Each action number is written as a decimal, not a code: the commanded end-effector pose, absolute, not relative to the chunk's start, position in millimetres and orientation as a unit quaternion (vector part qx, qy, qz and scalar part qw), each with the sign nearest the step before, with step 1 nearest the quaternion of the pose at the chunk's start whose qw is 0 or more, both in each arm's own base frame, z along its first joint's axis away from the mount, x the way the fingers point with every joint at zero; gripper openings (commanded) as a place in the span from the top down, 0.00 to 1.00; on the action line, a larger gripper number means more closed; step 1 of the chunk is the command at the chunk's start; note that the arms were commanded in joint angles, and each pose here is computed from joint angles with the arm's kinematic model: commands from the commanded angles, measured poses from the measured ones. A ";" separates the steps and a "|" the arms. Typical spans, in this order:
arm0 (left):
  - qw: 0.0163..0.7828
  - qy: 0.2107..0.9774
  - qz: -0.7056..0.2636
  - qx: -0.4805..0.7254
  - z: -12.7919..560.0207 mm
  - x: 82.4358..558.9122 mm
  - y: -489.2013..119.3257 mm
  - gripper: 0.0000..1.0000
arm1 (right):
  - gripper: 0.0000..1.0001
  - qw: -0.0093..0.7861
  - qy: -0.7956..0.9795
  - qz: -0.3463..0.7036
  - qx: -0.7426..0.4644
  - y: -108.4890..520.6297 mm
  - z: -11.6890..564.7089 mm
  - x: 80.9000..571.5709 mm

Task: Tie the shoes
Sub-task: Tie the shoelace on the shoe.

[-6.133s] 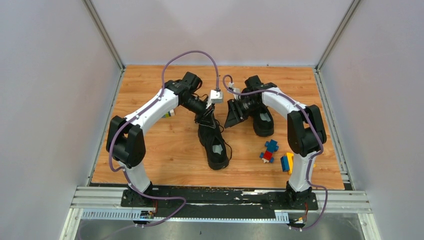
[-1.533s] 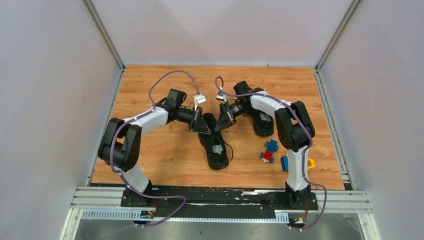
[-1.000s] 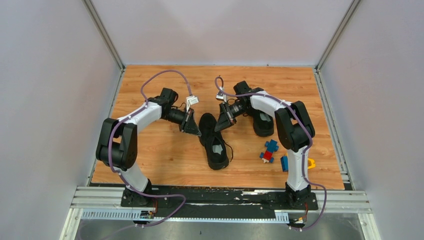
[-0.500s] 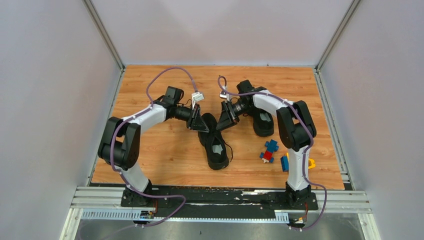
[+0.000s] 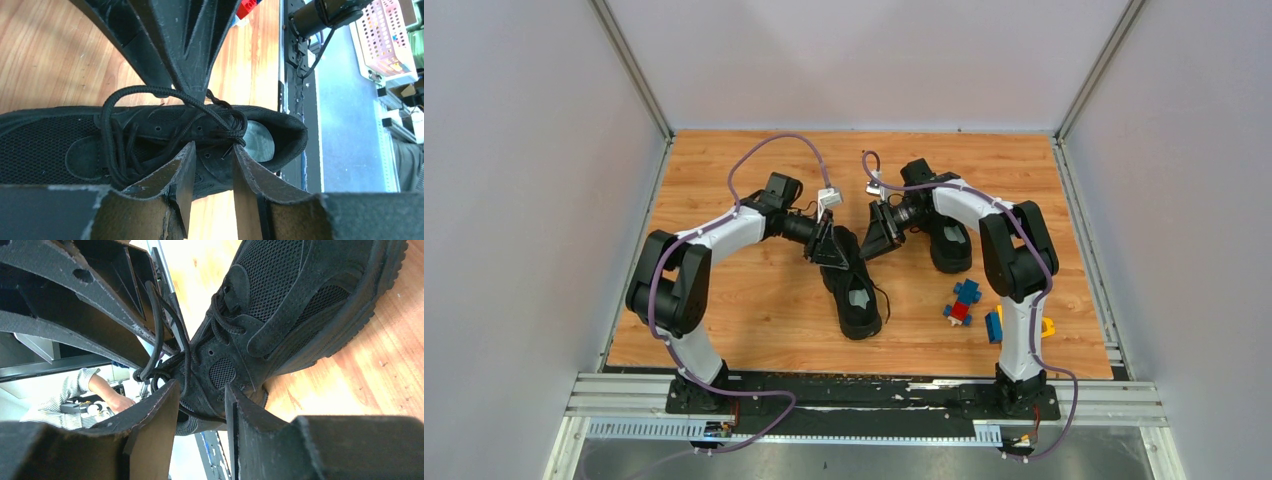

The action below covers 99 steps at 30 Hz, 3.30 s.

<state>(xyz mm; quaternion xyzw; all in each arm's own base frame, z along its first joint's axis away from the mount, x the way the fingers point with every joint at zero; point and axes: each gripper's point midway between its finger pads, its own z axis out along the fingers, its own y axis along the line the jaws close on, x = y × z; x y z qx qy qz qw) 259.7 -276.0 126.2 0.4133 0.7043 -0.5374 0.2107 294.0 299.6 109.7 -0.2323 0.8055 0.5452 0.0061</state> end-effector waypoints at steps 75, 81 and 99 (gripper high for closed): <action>0.133 0.775 -0.424 0.451 112.0 233.3 -158.6 1.00 | 0.61 0.048 0.790 0.552 -0.262 297.1 136.3 298.4; 0.125 0.782 -0.413 0.449 114.0 229.4 -149.8 1.00 | 0.61 0.050 0.788 0.555 -0.263 298.8 139.2 300.6; 0.114 0.792 -0.417 0.432 105.2 232.6 -151.4 1.00 | 0.55 0.069 0.783 0.562 -0.258 288.8 144.1 311.8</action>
